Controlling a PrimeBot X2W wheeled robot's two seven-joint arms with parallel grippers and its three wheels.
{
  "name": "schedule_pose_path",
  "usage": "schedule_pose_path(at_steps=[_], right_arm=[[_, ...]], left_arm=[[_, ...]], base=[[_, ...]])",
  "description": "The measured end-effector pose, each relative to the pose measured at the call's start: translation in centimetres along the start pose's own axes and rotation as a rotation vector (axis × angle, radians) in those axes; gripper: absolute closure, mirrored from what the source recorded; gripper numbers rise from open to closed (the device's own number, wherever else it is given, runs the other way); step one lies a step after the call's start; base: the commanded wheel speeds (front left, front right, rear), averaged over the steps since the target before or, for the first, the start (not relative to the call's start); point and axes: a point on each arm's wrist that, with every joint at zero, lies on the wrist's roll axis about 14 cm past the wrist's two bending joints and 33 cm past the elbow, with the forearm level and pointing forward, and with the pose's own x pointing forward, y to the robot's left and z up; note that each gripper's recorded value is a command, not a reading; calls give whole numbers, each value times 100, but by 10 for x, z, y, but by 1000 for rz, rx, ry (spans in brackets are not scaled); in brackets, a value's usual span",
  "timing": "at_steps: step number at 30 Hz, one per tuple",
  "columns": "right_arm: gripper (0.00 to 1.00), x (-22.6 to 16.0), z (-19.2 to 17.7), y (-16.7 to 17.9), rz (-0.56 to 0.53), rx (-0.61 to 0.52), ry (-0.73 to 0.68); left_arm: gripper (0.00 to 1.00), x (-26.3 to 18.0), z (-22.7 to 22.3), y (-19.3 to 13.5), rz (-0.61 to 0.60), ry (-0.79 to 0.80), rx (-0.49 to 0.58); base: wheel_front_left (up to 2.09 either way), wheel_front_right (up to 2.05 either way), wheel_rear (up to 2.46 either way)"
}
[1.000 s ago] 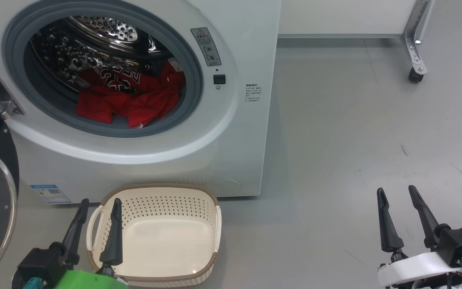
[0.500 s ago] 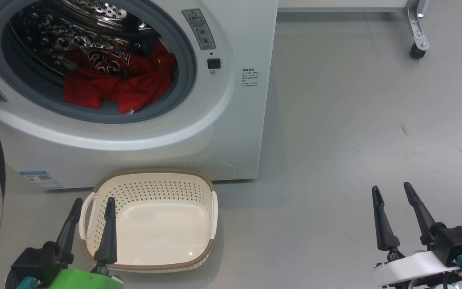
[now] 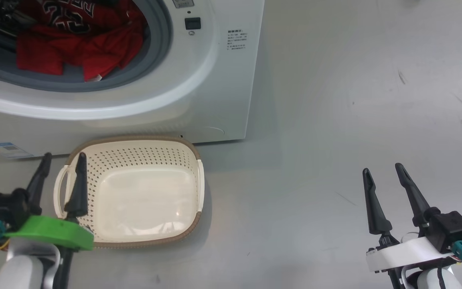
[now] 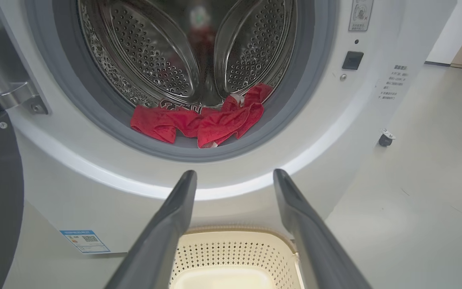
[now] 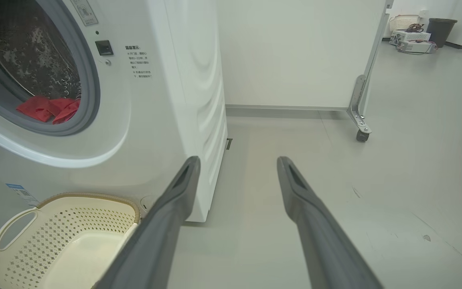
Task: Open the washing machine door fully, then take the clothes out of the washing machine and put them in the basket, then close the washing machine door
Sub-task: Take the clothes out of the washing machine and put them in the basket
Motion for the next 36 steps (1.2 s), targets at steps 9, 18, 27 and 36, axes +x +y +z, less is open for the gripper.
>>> schedule_pose_path(at_steps=[9, 18, 27, 36], right_arm=[[0, 22, -14, -12, -30, -3, 32], [0, 28, -32, -29, -80, -10, 82], [0, 26, -37, -49, -144, -26, 103], [0, 19, -44, -64, -203, -28, 131]], left_arm=[[0, 77, 3, 23, -13, 71, 51], [0, 140, -14, 32, -41, 195, 103], [0, 185, -46, 39, -10, 331, -6], [0, 221, -63, 35, -5, 418, -24]], base=[[0, 0, 0], [0, 0, 0], [0, 0, 0], [0, 0, 0]])
